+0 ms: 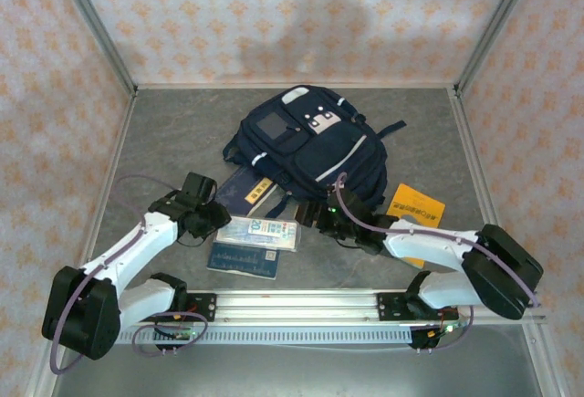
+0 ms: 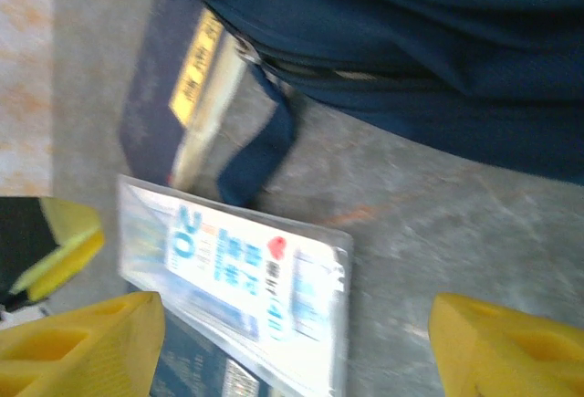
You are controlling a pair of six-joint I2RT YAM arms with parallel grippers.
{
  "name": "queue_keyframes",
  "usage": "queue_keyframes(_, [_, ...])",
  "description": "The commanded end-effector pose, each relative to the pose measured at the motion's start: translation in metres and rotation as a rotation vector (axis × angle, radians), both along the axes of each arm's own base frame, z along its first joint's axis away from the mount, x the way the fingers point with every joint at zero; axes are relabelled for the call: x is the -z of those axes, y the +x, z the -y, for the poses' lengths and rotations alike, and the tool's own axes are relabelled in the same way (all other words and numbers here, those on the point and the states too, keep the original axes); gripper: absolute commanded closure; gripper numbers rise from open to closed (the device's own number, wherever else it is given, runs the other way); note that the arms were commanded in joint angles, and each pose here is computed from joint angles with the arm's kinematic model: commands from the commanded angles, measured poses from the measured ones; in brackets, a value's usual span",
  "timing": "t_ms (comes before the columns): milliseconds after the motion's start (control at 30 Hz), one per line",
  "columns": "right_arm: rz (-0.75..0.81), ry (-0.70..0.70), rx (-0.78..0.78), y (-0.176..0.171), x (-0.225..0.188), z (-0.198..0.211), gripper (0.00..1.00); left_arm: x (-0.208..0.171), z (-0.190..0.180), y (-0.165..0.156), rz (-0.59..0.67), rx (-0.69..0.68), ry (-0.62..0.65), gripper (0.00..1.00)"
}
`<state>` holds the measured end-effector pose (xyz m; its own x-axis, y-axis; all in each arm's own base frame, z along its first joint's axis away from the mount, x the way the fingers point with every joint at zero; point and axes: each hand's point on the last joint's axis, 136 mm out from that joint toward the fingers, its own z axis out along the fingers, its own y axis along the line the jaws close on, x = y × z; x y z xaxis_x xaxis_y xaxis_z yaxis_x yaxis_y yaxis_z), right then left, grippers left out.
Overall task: Pack the student bag
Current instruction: Pick up the loose stationery from the bottom-center of the table.
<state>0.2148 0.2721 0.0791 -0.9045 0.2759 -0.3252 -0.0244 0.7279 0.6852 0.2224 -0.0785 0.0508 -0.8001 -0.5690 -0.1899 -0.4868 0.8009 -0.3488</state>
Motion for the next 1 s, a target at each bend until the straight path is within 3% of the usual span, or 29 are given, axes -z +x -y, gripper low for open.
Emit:
queue_keyframes(0, [-0.06,-0.139,-0.049,-0.019,0.025,0.016,0.24,0.005,-0.006,0.012,0.043,-0.049,0.015,0.64])
queue_keyframes(200, [-0.076,-0.125,-0.094,-0.023,0.031,0.004,0.22,0.018,-0.007,0.013,0.02,-0.039,0.034,0.65])
queue_keyframes(467, [-0.11,0.044,-0.178,-0.023,0.029,-0.037,0.22,0.039,-0.008,0.005,-0.033,-0.03,0.049,0.66])
queue_keyframes(767, [-0.107,0.206,-0.238,-0.025,0.008,-0.071,0.33,0.045,-0.005,0.003,-0.053,-0.022,0.035,0.67])
queue_keyframes(967, [-0.099,0.163,-0.215,-0.028,0.01,-0.06,0.36,0.047,-0.007,0.0,-0.061,-0.023,0.043,0.67])
